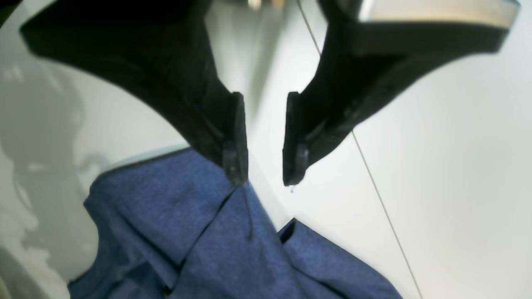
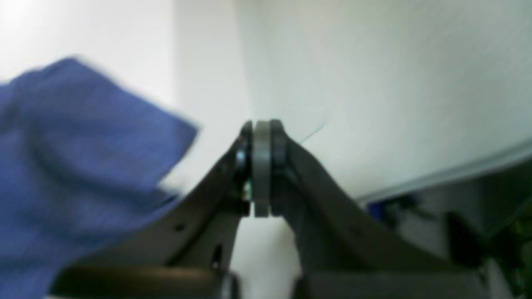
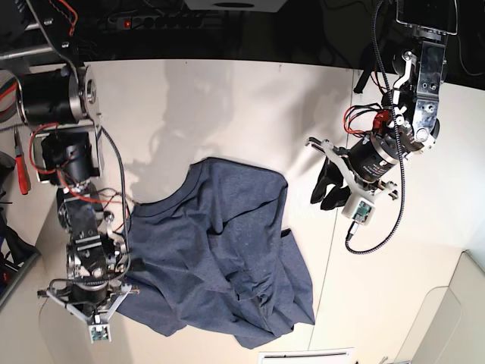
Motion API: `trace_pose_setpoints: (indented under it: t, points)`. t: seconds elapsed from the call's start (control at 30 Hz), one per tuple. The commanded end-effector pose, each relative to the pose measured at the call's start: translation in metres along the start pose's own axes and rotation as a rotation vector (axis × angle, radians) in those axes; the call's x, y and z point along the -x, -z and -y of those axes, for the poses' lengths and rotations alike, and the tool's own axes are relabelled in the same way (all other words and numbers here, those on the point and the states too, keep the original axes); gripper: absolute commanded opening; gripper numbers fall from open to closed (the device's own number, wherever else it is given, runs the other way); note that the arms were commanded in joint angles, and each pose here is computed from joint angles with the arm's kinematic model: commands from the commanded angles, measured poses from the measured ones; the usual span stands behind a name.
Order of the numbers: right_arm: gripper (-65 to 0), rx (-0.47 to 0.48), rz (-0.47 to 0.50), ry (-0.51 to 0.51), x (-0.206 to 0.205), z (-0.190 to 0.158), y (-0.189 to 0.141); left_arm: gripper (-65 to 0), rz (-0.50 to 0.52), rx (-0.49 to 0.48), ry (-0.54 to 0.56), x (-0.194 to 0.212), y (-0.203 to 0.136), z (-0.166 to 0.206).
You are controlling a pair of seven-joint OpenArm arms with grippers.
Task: Layout the t-shirt on the table in an organized manner, then fold the t-shirt properly
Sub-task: 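Pull the grasped fabric away with the right gripper and release, then grasp the shirt collar with the right gripper, body with left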
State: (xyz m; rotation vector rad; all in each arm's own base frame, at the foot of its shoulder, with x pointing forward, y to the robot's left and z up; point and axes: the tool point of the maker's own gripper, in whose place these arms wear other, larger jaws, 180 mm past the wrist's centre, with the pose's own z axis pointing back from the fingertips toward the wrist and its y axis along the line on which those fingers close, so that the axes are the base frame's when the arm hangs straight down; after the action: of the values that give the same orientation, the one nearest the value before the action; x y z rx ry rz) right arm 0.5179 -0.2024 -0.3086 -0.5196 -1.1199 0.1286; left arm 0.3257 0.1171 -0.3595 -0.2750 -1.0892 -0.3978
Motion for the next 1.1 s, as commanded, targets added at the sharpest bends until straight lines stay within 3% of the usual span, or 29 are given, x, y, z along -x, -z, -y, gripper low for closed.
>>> trace_pose_setpoints:
  t: [0.0, 0.23, 0.33, 0.43, 0.6, 0.73, 0.9, 1.07]
  points:
    - [-65.0, -0.005, 0.077, 0.012, -0.022, -0.001, -0.008, -46.7, 0.054, 0.0, 0.008, -0.017, -0.001, -0.004]
    - [-65.0, -0.493, 0.163, -0.071, 0.016, -0.134, -0.118, -46.7, 0.054, -0.012, 0.035, -0.018, 0.0, -0.006]
    - [-65.0, -0.624, 0.143, -0.102, 0.039, -0.173, -0.154, -46.7, 0.056, -0.018, 0.033, -0.019, 0.0, -0.007]
    - [-65.0, -0.684, 0.081, -0.113, 0.068, -0.198, -0.171, -46.7, 0.057, -0.017, 0.033, -0.019, 0.0, -0.007]
    - [-65.0, -0.716, -0.049, -0.135, 0.118, -0.221, -0.167, -46.7, 0.061, -0.017, 0.033, -0.019, 0.0, -0.007]
    - [-65.0, -0.701, -0.141, -0.213, 0.155, -0.217, -0.161, -46.7, 0.06, -0.018, 0.033, -0.019, 0.0, -0.007]
    - [-65.0, -0.62, -0.296, -0.378, 0.198, -0.18, -0.16, -46.7, 0.06, -0.029, 0.054, -0.02, 0.0, -0.01]
    - [-65.0, -0.539, -0.402, -0.488, 0.228, -0.131, -0.165, -46.7, 0.222, -0.024, 0.05, -0.048, -0.004, -0.008]
